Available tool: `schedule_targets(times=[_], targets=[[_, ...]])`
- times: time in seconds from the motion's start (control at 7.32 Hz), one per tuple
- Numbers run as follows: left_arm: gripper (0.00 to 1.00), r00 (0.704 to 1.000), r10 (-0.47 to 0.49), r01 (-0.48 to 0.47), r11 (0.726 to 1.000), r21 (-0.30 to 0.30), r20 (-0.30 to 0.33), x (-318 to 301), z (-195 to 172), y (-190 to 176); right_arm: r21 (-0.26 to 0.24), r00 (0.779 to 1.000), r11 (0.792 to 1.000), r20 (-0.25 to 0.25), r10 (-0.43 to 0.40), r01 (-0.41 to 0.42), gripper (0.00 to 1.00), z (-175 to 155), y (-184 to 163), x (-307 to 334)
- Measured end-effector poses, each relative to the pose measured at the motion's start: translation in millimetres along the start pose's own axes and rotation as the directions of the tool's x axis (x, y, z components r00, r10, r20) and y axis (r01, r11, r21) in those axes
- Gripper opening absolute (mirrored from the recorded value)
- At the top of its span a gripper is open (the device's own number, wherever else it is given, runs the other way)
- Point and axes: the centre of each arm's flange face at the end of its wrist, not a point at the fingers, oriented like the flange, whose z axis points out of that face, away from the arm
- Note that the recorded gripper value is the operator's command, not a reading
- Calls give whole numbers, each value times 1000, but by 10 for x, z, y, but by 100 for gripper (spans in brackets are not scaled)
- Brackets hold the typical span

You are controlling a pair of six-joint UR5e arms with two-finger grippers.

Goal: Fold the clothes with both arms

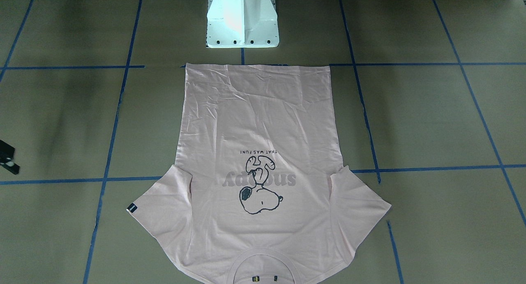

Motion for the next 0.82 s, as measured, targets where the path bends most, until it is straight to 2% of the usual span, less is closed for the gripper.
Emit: schedule_targets(times=[0.14, 0.27, 0.41, 0.55, 0.82], targets=[[100, 999, 29, -29, 1000, 2, -22, 112, 126, -3, 43, 999, 998, -6, 54, -54, 90, 260, -40, -501], [100, 998, 43, -43, 999, 0, -36, 179, 202, 6, 72, 995, 992, -3, 100, -99, 75, 483, -96, -935], [100, 998, 48, -49, 999, -1, -43, 210, 233, 12, 98, 989, 985, -15, 146, -143, 65, 714, -169, -1279], [100, 998, 50, -50, 999, -2, -46, 220, 243, 15, 121, 981, 975, -35, 191, -185, 61, 948, -236, -1528], [100, 997, 53, -54, 999, 0, -47, 226, 246, 16, 147, 972, 966, -67, 223, -212, 61, 1294, -232, -1683]])
